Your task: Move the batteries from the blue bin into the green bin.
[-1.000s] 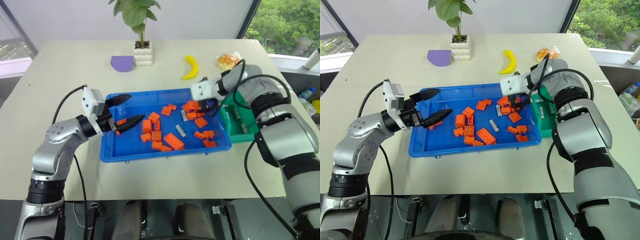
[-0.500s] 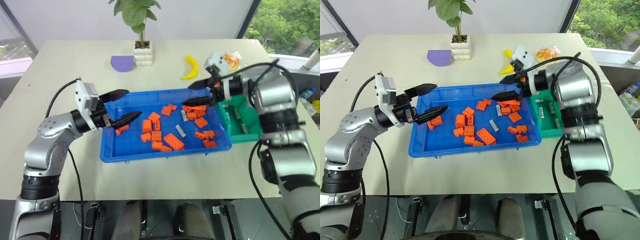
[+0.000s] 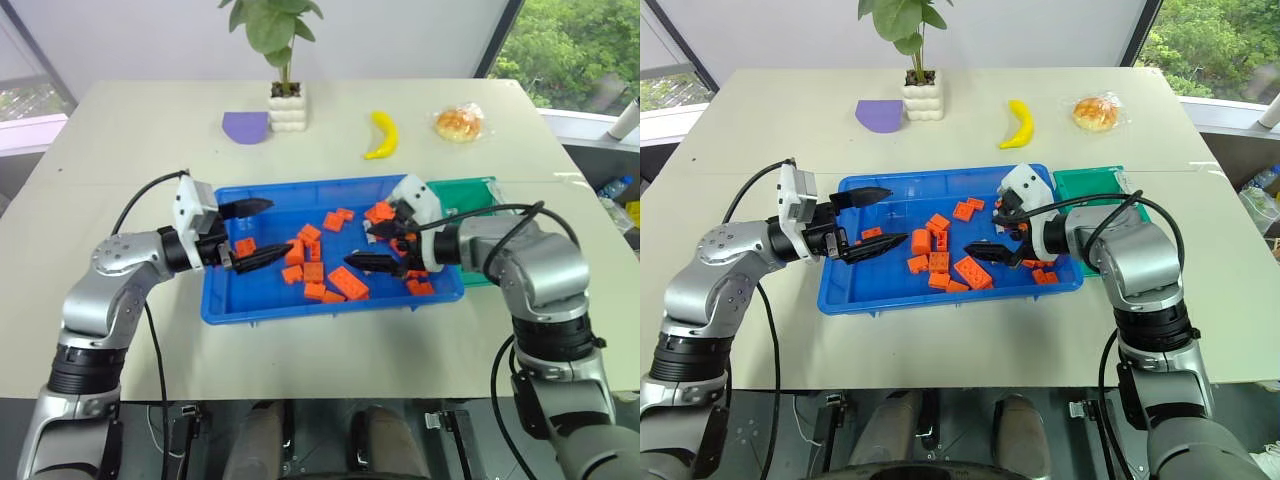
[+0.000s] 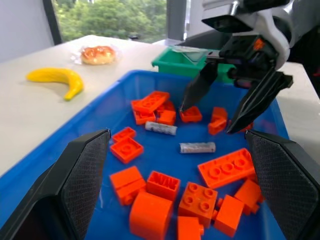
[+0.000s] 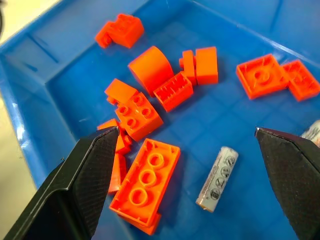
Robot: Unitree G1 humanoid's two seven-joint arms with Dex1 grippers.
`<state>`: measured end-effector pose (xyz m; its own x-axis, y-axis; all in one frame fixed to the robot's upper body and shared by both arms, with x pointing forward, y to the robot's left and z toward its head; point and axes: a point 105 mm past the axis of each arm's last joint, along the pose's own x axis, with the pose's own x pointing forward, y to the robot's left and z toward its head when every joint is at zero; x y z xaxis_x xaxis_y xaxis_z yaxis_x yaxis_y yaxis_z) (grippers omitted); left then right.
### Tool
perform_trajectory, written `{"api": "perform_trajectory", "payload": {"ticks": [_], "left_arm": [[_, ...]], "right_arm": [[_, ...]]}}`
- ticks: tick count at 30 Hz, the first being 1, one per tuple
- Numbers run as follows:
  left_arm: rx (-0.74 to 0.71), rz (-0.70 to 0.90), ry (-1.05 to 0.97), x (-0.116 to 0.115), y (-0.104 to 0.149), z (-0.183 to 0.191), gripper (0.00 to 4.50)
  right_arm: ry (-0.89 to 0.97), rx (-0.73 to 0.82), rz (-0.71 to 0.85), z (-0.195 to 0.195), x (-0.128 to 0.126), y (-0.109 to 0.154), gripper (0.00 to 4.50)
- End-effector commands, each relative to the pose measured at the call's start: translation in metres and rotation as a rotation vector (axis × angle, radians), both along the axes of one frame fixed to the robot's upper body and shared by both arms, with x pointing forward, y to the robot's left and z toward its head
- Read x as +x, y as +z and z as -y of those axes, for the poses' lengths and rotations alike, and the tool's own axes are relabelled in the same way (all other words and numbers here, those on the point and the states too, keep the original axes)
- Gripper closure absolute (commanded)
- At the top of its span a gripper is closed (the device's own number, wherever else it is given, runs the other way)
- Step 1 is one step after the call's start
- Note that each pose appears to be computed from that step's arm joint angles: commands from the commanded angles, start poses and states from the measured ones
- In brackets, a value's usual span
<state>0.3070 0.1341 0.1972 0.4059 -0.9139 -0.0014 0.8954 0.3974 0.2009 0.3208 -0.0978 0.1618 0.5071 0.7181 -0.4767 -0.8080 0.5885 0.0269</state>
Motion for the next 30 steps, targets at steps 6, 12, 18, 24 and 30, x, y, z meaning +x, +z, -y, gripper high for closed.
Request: {"api": "perform_trajectory", "payload": {"ticks": [6, 12, 18, 24, 30], "left_arm": [[0.008, 0.067, -0.009, -0.002, 0.014, 0.002, 0.00], [-0.008, 0.075, 0.009, -0.004, 0.015, 0.001, 0.00], [-0.008, 0.079, 0.020, -0.004, 0.015, 0.000, 0.00], [0.014, 0.080, 0.005, -0.005, 0.015, 0.000, 0.00], [0.013, 0.085, 0.006, -0.004, 0.015, 0.000, 0.00]], "right_arm": [[-0.032, -0.018, 0.025, -0.006, 0.008, -0.014, 0.02], [-0.067, -0.051, 0.007, 0.001, 0.013, -0.030, 0.02], [-0.081, -0.064, 0.001, 0.006, 0.015, -0.036, 0.02], [-0.083, -0.071, 0.000, 0.006, 0.018, -0.040, 0.86], [-0.077, -0.077, 0.000, 0.005, 0.017, -0.041, 3.73]]}}
